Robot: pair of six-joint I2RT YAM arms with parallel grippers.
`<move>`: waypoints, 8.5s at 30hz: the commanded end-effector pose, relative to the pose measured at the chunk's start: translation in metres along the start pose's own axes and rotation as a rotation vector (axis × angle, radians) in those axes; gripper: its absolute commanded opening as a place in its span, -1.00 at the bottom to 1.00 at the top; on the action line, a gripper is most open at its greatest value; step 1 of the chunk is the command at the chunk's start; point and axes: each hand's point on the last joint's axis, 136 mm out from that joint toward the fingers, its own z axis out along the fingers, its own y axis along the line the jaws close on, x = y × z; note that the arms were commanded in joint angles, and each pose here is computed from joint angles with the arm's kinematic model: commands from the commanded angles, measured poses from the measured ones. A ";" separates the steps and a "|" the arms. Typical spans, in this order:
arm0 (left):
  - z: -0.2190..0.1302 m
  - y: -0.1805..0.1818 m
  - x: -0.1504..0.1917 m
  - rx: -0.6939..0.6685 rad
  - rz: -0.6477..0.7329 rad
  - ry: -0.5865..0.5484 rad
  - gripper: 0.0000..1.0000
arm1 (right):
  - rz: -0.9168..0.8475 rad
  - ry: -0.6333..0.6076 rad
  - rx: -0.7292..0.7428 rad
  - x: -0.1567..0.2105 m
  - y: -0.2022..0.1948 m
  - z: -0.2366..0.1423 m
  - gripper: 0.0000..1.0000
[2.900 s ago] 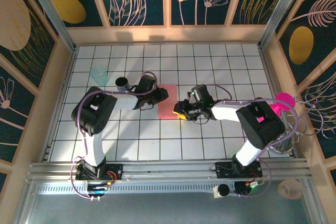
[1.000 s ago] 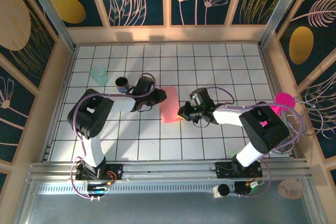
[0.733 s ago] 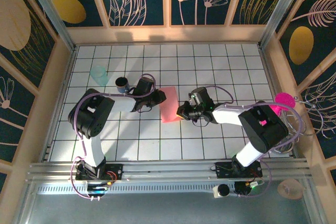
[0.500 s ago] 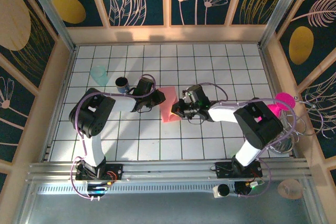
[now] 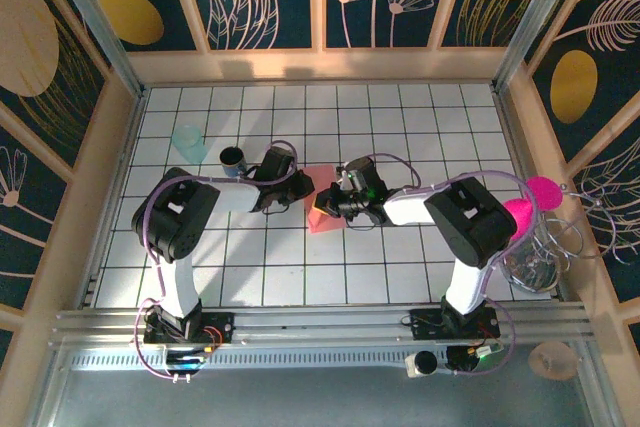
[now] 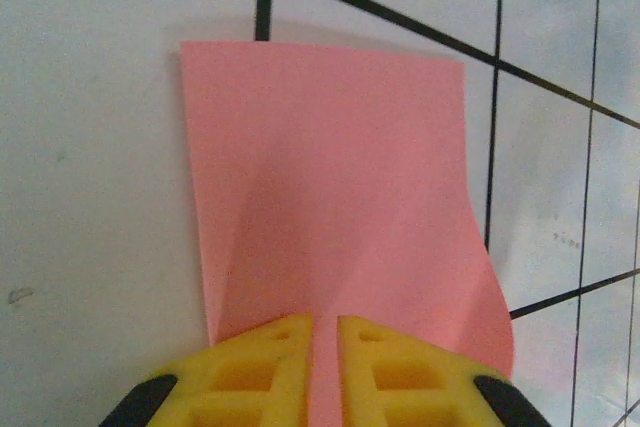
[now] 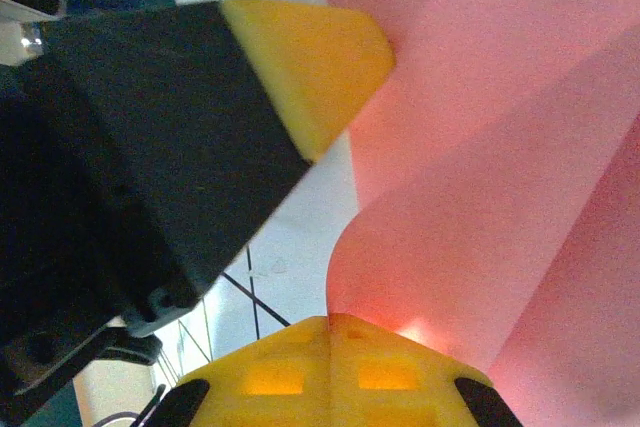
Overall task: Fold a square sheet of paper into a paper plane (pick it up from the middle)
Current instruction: Fold the triangle a second time at the center of the table.
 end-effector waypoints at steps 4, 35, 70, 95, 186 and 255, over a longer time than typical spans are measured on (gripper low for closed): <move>-0.018 -0.025 -0.033 -0.006 0.072 -0.095 -0.66 | 0.023 -0.036 -0.006 -0.007 0.002 0.006 -1.00; 0.006 0.029 -0.006 -0.144 0.024 -0.011 -0.75 | 0.093 -0.129 0.031 -0.019 -0.018 0.010 -1.00; 0.006 0.030 -0.003 -0.146 0.028 -0.004 -0.75 | 0.132 -0.159 0.060 -0.024 -0.029 0.013 -1.00; -0.007 0.004 -0.020 -0.090 0.051 -0.046 -0.69 | 0.164 -0.110 0.098 -0.013 -0.044 0.019 -1.00; -0.007 0.034 0.038 -0.224 0.141 0.095 -1.00 | -0.058 -0.130 0.104 -0.058 -0.018 -0.011 -1.00; -0.019 0.015 0.093 -0.135 0.098 0.181 -1.00 | 0.160 -0.077 0.416 -0.039 -0.117 -0.002 -1.00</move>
